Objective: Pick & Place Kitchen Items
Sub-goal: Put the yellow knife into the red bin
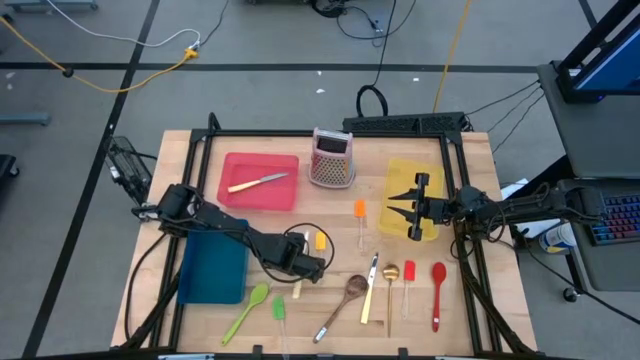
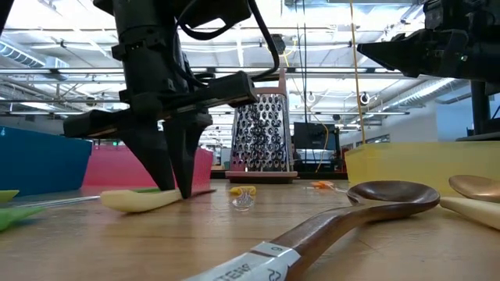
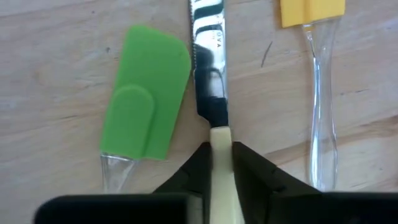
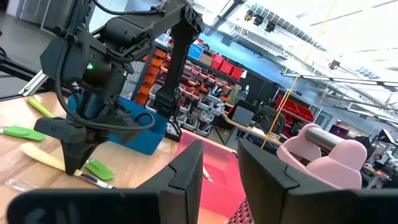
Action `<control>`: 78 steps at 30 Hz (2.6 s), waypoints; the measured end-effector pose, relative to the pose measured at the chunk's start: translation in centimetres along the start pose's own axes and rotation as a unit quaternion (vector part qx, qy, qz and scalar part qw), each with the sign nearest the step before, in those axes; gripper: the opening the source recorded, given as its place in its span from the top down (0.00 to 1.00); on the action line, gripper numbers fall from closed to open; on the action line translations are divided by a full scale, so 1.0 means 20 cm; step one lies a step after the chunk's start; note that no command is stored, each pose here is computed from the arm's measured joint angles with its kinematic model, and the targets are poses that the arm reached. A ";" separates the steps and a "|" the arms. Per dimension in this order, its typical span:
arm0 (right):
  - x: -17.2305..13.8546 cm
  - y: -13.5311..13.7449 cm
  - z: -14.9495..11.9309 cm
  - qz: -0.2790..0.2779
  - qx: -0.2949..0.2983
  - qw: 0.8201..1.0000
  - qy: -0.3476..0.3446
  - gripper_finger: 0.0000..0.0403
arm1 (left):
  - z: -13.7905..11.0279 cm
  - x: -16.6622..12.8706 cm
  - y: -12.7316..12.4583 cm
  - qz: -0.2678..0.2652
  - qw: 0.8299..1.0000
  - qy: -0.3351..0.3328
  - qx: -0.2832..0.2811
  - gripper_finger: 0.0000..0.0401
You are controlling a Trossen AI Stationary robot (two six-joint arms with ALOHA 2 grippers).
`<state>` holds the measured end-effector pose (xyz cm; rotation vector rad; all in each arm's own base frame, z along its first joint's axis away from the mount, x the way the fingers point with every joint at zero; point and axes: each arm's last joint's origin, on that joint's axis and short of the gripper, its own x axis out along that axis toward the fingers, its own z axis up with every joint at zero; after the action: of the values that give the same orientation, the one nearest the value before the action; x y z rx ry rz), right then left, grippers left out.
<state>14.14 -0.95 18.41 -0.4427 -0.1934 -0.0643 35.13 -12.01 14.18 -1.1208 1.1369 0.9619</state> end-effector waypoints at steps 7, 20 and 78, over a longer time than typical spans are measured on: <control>0.00 0.00 0.00 0.000 0.000 1.000 0.000 0.77 | 0.00 0.00 0.00 -0.001 1.000 -0.004 0.003 0.91; 0.00 0.00 0.00 0.000 -0.001 1.000 0.000 0.77 | 0.00 -0.01 0.00 -0.005 1.000 -0.020 0.005 0.92; 0.00 0.00 -0.01 0.005 0.011 1.000 0.011 0.77 | 1.09 -0.30 0.47 0.341 0.904 0.116 0.232 0.89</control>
<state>14.18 -0.95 18.19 -0.4209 -0.1702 -0.0571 29.03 10.94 19.65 -0.4435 1.9074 1.0078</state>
